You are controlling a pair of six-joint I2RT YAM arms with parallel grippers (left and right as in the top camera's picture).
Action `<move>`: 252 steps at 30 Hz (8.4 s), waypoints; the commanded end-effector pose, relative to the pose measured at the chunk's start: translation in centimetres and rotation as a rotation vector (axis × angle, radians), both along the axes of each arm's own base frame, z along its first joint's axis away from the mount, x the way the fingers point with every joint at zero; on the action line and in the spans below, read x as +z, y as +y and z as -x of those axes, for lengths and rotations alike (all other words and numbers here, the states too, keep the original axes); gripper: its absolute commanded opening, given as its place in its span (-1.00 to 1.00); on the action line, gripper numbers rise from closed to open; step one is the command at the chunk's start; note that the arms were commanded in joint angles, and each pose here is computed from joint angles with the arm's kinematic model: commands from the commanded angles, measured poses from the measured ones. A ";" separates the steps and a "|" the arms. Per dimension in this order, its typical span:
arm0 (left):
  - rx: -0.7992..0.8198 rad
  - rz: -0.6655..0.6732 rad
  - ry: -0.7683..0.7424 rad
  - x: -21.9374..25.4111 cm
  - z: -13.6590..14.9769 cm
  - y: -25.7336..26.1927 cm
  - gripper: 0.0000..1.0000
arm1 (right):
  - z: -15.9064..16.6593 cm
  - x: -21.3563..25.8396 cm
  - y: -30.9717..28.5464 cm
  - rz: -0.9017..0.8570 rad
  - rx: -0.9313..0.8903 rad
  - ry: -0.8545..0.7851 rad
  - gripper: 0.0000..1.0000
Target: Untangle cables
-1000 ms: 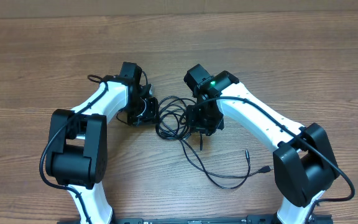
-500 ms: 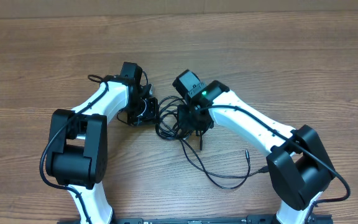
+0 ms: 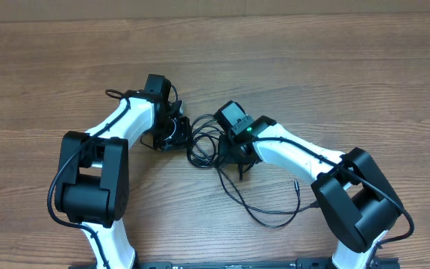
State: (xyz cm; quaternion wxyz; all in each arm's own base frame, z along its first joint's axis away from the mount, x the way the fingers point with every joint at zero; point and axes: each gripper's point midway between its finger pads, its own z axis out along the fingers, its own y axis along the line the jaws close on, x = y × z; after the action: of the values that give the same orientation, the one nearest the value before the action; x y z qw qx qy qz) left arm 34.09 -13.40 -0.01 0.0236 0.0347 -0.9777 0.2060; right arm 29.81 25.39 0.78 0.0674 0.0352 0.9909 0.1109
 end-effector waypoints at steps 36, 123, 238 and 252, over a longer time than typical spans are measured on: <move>0.007 -0.121 0.045 -2.3 1.1 1.8 -0.86 | 3.9 9.5 -0.7 -0.141 0.255 0.274 -0.93; -0.026 -0.526 -0.295 12.7 -0.2 2.4 -0.73 | -7.4 6.5 -5.3 0.005 -0.002 -0.135 1.00; -0.387 0.321 -0.767 34.8 0.9 -4.5 -0.92 | -11.4 12.3 0.5 -0.536 0.012 -0.206 0.79; -0.310 0.334 -0.748 35.2 0.4 -4.3 -0.92 | -8.8 10.5 2.7 -0.565 0.027 -0.128 0.79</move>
State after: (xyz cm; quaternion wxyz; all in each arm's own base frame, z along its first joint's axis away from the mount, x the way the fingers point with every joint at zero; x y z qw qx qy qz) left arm 34.17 -17.66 32.88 -0.2748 -0.2016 -0.8771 0.3383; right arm 39.75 27.25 10.90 0.1182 0.0404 0.9189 0.3741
